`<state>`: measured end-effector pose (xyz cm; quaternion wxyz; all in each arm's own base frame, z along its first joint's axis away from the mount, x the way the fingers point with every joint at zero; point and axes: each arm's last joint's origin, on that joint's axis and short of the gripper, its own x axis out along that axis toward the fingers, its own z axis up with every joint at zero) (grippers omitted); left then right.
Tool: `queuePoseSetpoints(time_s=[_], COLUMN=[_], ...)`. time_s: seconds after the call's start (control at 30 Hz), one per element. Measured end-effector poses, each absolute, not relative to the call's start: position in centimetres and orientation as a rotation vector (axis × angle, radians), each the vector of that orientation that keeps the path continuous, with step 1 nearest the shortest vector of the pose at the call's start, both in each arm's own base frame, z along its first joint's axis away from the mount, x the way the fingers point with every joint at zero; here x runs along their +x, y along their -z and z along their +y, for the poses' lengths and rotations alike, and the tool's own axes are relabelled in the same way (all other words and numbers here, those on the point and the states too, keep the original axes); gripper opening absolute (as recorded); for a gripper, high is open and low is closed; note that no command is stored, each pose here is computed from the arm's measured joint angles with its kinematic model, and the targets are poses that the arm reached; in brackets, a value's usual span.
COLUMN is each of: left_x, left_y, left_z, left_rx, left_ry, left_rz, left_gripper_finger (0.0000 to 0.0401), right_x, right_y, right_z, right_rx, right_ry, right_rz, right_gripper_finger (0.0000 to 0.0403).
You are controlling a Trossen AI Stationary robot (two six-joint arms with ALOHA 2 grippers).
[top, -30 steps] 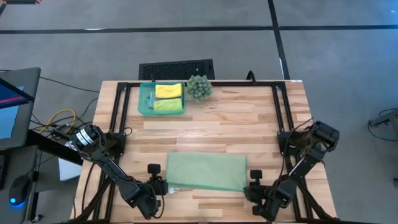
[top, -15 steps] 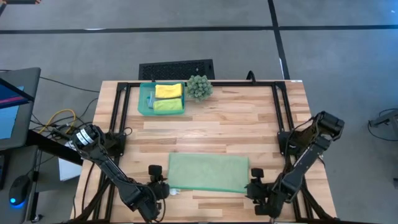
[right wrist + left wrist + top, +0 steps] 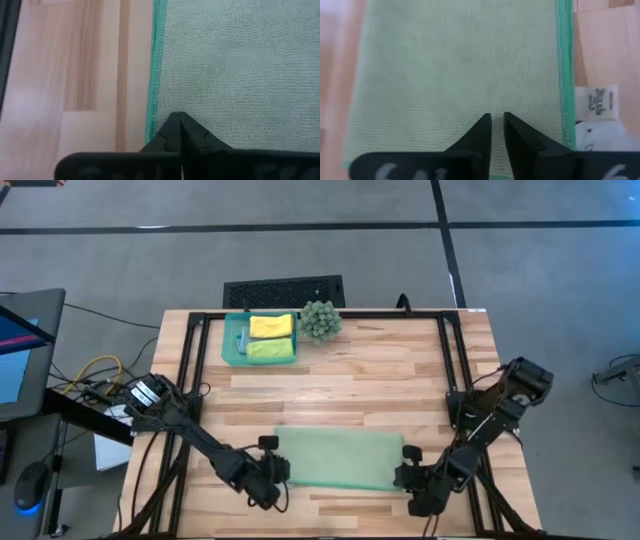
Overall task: Fold microfiber towels
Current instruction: Fold the green microfiber cloth
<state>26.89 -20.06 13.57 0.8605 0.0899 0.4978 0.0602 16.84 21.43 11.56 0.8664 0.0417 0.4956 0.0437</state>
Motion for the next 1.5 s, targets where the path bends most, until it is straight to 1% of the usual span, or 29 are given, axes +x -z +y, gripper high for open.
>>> queuePoseSetpoints(time_s=[0.13,0.3,0.37,0.5,0.63,0.73,0.87,0.97,1.1,1.2,1.3,1.37,1.43,1.5], left_x=[26.8,27.5,28.3,29.5,30.8,31.8,32.0,31.6,30.1,28.5,27.0,26.3,25.9,25.9], left_y=[-12.3,-12.8,-13.5,-14.0,-13.8,-13.4,-12.1,-11.6,-12.2,-13.4,-15.0,-15.5,-15.8,-15.7], left_z=[-19.8,-20.2,-20.1,-18.6,-15.6,-13.1,-10.2,-9.2,-9.8,-10.6,-11.3,-12.0,-12.9,-13.9], left_rx=[0.131,0.155,0.198,0.260,0.230,0.166,0.083,0.009,0.001,0.001,-0.024,-0.027,-0.021,-0.001], left_ry=[-0.099,-0.064,-0.092,-0.237,-0.300,-0.327,-0.314,-0.325,-0.353,-0.396,-0.464,-0.494,-0.498,-0.492], left_rz=[0.984,0.916,0.857,0.776,0.843,0.878,0.962,0.983,1.036,1.068,1.041,1.005,0.952,0.894], left_gripper_finger=[0.0025,0.0016,0.0016,0.0016,0.0016,0.0016,0.0016,0.0016,0.0016,0.0016,0.0016,0.0016,0.0016,0.0016], right_x=[15.5,14.5,14.6,14.9,15.3,15.6,16.2,16.8,17.7,18.1,18.3,18.7,19.4,19.8], right_y=[-11.4,-11.8,-12.1,-12.7,-12.9,-12.8,-12.1,-11.3,-10.6,-10.9,-11.7,-12.6,-14.0,-14.6], right_z=[22.2,22.7,22.6,22.4,22.1,21.7,21.2,21.0,20.4,18.6,16.0,14.8,14.2,14.0], right_rx=[0.112,0.116,0.130,0.157,0.161,0.156,0.150,0.146,0.140,0.071,0.024,0.047,0.102,0.129], right_ry=[-0.107,-0.140,-0.146,-0.142,-0.129,-0.106,-0.059,-0.023,0.033,0.153,0.283,0.344,0.381,0.365], right_rz=[1.049,1.045,1.036,1.016,1.008,1.015,1.024,1.027,1.038,1.036,1.083,1.097,1.041,0.998], right_gripper_finger=[0.0025,0.0030,0.0026,0.0018,0.0018,0.0022,0.0021,0.0016,0.0014,0.0016,0.0017,0.0016,0.0013,0.0011])
